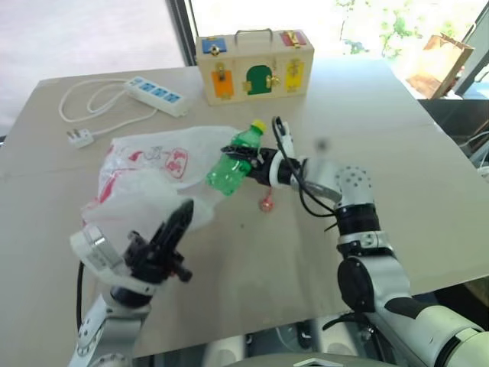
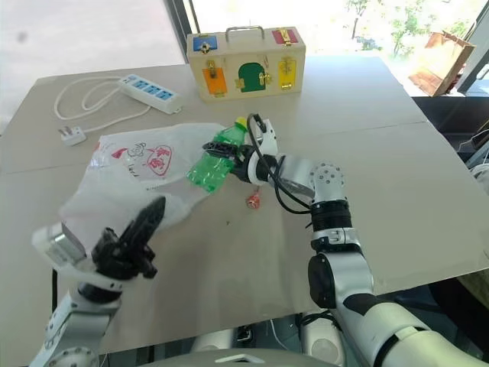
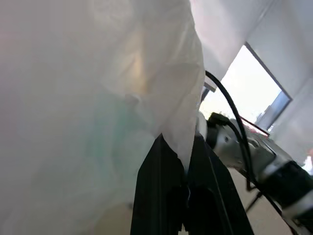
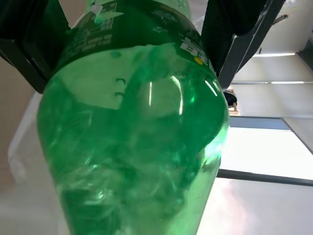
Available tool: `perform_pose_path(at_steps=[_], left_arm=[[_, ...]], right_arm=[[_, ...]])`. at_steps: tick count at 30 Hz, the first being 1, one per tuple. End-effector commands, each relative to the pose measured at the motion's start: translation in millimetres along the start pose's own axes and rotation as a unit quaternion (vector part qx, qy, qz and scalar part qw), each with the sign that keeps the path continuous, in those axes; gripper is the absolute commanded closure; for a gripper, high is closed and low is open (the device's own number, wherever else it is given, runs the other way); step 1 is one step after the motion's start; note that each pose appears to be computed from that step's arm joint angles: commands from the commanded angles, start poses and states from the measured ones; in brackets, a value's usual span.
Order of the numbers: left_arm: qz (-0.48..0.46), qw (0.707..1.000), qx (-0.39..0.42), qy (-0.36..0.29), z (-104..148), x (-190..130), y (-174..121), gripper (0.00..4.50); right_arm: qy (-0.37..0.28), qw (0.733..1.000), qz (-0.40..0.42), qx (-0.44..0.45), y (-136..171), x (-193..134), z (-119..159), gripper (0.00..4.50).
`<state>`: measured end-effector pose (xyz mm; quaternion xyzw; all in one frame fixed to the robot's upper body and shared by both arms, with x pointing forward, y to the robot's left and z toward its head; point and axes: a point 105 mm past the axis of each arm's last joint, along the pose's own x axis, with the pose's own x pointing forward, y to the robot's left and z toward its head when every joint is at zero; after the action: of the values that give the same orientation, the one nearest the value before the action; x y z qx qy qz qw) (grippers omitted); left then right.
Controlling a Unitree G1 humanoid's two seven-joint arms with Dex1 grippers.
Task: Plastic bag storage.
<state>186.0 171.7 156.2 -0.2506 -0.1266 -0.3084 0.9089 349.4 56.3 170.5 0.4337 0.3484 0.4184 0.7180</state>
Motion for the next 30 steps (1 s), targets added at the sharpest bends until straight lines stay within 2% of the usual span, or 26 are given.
perform_pose_path(at_steps=[1, 6, 9, 12, 15, 18, 20, 22, 24, 26, 28, 30], left_arm=[[-0.023, 1.000, -0.013, -0.008, 2, -5, -5, 4.50], [-0.027, 0.999, -0.032, 0.021, -12, -17, -11, 4.50], [-0.022, 0.998, -0.037, 0.036, -21, -25, -12, 4.50], [-0.020, 0.998, -0.037, 0.041, -27, -29, -13, 4.50], [-0.020, 0.998, -0.034, 0.043, -31, -28, -13, 4.50], [-0.012, 0.999, -0.028, 0.038, -33, -28, -12, 4.50], [-0.008, 0.999, -0.029, 0.039, -36, -30, -14, 4.50], [-0.004, 0.999, -0.030, 0.040, -38, -32, -15, 4.50], [0.000, 0.999, -0.029, 0.040, -39, -34, -15, 4.50], [0.004, 0.999, -0.027, 0.037, -38, -34, -15, 4.50], [0.007, 0.999, -0.025, 0.033, -38, -34, -14, 4.50], [0.009, 0.999, -0.024, 0.031, -38, -35, -14, 4.50]], right_arm=[[0.079, 0.995, 0.054, 0.036, 21, 34, -63, 1.51], [0.117, 0.992, 0.031, 0.023, 10, 34, -80, 1.51], [0.151, 0.987, 0.050, 0.037, 17, 34, -91, 0.07], [0.163, 0.981, 0.061, 0.081, 23, 38, -99, 0.02], [0.150, 0.979, 0.076, 0.116, 31, 44, -93, 0.02], [0.126, 0.988, 0.089, 0.007, 40, 37, -73, 0.02], [0.104, 0.983, 0.070, -0.137, 32, 27, -56, 0.02], [0.073, 0.962, 0.068, -0.256, 25, 16, -32, 0.02], [0.037, 0.938, 0.094, -0.332, 29, 4, -7, 0.02], [-0.002, 0.882, 0.094, -0.461, 31, -7, 19, 0.02], [-0.009, 0.806, 0.073, -0.587, 26, -14, 36, 0.02], [0.003, 0.763, 0.069, -0.642, 21, -15, 41, 0.02]])
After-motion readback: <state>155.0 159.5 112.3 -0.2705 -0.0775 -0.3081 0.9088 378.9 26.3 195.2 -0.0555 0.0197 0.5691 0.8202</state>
